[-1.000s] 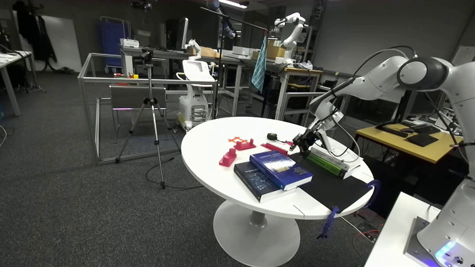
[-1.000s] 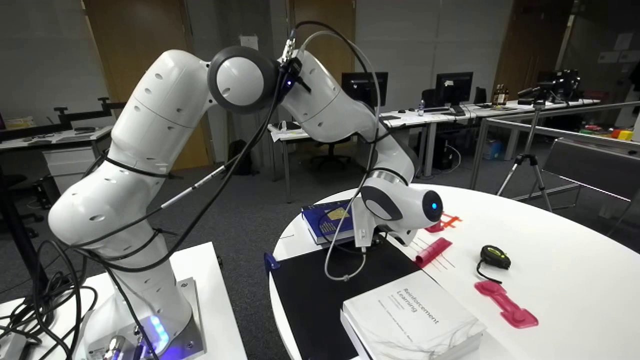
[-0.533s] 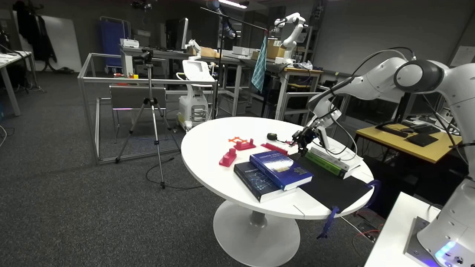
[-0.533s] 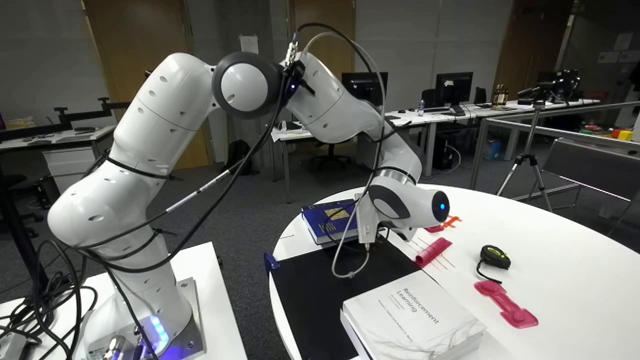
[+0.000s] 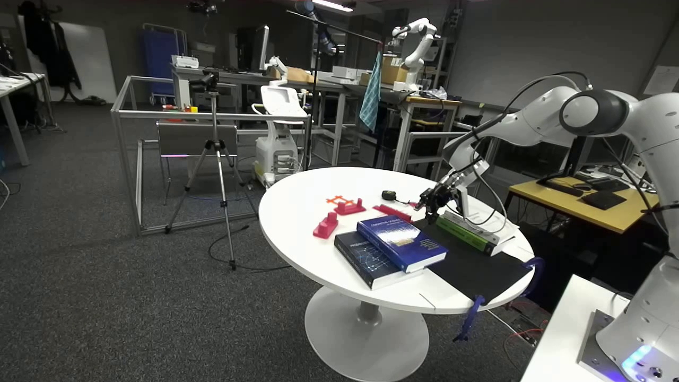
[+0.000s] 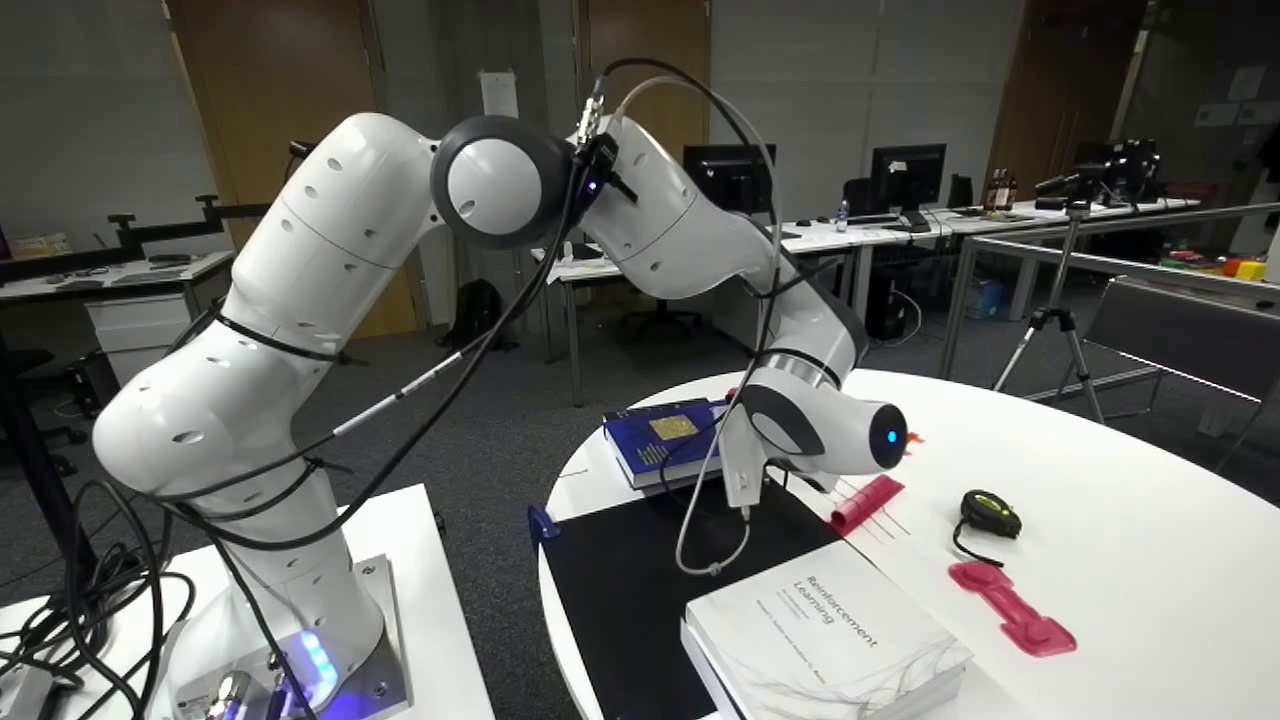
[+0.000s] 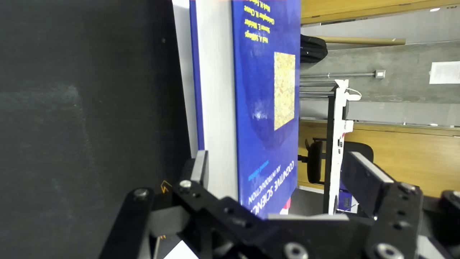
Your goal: Move the blue book to the right
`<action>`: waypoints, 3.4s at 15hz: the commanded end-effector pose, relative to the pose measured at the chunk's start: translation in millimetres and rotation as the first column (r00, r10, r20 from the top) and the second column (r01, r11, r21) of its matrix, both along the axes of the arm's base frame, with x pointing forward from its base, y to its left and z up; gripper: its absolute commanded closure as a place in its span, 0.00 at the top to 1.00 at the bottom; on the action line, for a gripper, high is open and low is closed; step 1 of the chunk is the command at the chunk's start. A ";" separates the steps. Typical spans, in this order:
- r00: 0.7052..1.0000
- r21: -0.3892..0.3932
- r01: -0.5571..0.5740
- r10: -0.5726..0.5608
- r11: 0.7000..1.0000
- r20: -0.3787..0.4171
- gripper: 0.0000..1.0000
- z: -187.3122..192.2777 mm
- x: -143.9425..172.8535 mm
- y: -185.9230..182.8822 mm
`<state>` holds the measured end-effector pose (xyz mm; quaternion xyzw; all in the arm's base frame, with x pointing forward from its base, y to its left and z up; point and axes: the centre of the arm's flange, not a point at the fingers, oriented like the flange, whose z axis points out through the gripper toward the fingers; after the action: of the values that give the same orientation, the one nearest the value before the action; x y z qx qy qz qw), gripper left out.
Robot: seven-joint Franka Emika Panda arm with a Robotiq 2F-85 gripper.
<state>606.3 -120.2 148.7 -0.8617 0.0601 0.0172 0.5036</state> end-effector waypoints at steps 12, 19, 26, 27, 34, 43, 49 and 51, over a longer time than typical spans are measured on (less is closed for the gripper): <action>0.999 0.067 -0.003 0.001 0.998 0.034 1.00 -31.2 -4.6 3.8; 0.999 0.092 -0.024 0.022 0.995 0.025 1.00 -35.7 -0.4 7.0; 0.999 0.110 -0.050 0.048 0.993 0.020 1.00 -49.5 3.7 7.1; 0.999 0.111 -0.050 0.048 0.993 0.021 1.00 -52.2 5.0 6.6; 0.999 0.124 -0.045 0.041 0.991 0.031 1.00 -56.6 4.6 11.6; 0.998 0.192 -0.017 0.005 0.981 0.059 1.00 -52.3 7.2 24.6; 0.995 0.199 -0.031 0.012 0.979 0.099 0.42 -58.9 5.8 28.1; 0.993 0.196 -0.040 0.017 0.980 0.116 0.27 -57.0 3.4 27.2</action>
<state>609.4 -94.2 80.1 -0.8210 0.0310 -0.0020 0.5700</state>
